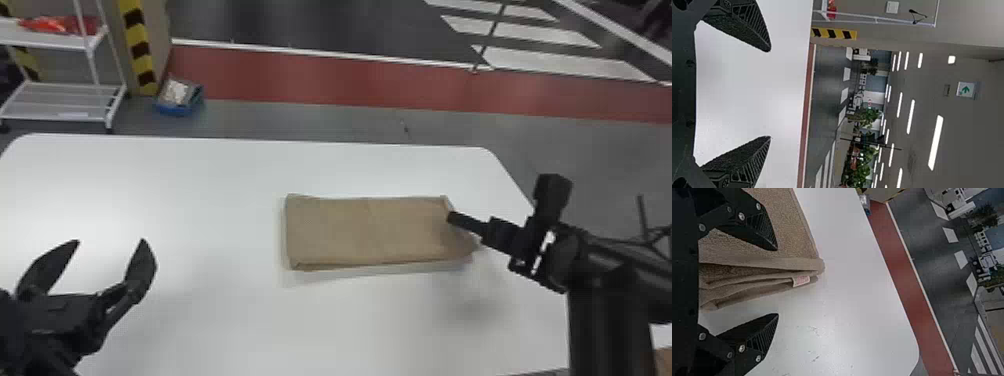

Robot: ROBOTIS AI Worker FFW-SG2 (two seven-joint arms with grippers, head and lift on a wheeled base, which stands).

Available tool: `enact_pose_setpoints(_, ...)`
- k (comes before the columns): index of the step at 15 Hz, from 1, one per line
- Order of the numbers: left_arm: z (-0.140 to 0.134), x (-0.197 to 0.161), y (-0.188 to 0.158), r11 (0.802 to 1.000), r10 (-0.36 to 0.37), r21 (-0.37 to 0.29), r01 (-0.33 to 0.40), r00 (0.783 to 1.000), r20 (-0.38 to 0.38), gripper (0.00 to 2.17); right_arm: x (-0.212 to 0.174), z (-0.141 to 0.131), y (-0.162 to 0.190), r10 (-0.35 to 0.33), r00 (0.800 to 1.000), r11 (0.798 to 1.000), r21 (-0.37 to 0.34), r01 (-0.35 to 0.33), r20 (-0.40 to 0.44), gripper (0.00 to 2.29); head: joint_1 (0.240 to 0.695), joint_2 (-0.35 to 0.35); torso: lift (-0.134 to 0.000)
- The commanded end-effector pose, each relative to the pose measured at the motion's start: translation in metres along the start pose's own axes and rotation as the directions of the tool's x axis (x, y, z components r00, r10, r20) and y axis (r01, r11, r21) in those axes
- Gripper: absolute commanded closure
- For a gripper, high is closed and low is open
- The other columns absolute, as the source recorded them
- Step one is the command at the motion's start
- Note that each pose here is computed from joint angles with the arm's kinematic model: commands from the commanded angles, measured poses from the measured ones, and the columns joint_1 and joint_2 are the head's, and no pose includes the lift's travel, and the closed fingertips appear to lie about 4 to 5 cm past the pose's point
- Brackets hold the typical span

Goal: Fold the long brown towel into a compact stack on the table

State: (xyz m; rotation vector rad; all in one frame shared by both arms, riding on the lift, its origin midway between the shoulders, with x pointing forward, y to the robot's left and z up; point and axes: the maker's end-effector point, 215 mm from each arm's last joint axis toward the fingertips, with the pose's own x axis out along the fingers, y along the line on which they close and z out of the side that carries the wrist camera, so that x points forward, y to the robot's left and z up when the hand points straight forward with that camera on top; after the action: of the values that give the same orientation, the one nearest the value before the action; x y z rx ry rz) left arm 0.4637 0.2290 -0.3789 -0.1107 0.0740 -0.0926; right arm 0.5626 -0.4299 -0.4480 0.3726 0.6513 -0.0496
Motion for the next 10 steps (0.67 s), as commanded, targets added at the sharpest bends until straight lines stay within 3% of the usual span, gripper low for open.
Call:
enact_pose_setpoints(1,-0.002,0.001,-0.001,1.0,-0.001,-0.001,0.001,1.0,-0.003,0.08,0.003,-0.004,0.003,0.002,1.0,1.0,-0.01,-0.002,-0.012,0.48,0.695,-0.214,-0.123)
enact_pose_setpoints(3,-0.002,0.0,0.001,1.0,0.001,0.001,-0.001,1.0,-0.003,0.08,0.004,-0.006,0.005,0.005,1.0,1.0,-0.011,-0.005,-0.016,0.79,0.695,-0.212,-0.123)
enact_pose_setpoints(7,-0.006,-0.001,0.003,1.0,0.005,0.001,-0.005,1.0,-0.01,0.08,-0.001,-0.01,0.005,0.021,1.0,1.0,0.0,-0.021,-0.011,1.63,0.695,-0.204,-0.123)
enact_pose_setpoints(10,-0.006,-0.001,0.003,1.0,0.004,-0.002,-0.004,1.0,-0.008,0.08,-0.012,0.0,0.01,0.037,0.999,0.999,0.018,-0.037,0.014,1.69,0.695,-0.204,-0.123)
